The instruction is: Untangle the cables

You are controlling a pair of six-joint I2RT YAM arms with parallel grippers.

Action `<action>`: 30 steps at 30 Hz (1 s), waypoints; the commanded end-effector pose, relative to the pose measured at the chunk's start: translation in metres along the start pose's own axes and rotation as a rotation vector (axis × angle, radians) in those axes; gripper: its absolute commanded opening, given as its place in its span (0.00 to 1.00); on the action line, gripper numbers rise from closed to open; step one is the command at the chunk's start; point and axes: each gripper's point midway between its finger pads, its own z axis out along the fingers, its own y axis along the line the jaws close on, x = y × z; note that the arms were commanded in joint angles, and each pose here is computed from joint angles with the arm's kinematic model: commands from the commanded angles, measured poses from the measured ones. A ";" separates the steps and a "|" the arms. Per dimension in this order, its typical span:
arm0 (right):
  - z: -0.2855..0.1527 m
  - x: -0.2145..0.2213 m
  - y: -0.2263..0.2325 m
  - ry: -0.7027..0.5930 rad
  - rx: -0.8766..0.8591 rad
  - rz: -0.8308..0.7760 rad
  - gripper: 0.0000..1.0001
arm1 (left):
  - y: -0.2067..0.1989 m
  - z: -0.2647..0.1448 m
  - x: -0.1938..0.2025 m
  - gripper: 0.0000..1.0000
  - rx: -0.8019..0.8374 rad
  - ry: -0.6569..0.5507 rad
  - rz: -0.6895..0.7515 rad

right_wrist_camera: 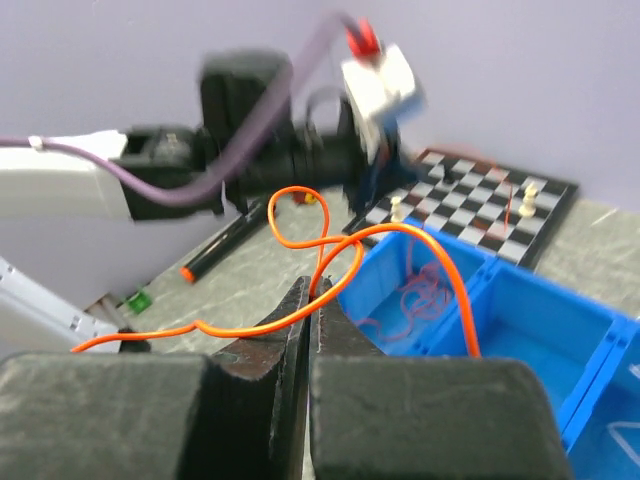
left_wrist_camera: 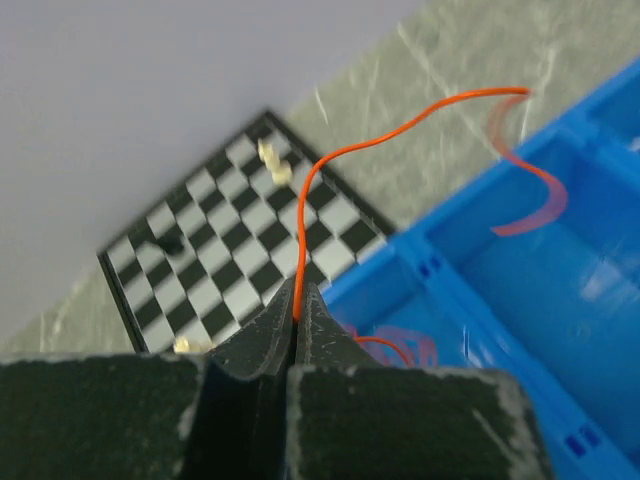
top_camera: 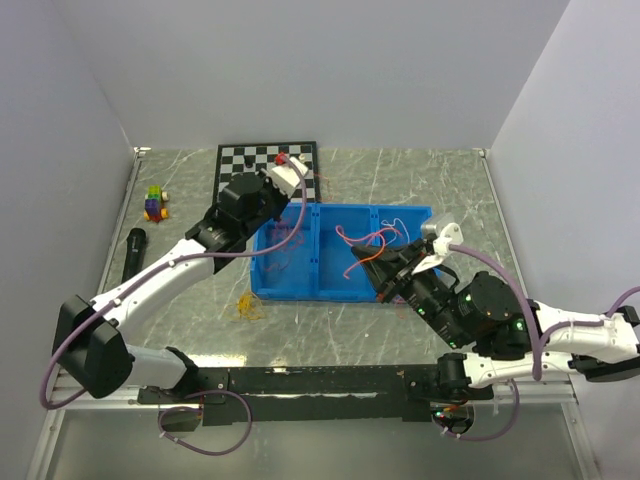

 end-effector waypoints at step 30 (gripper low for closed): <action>0.032 -0.092 -0.006 -0.212 0.152 -0.038 0.00 | -0.009 -0.038 0.064 0.66 0.091 0.457 -0.203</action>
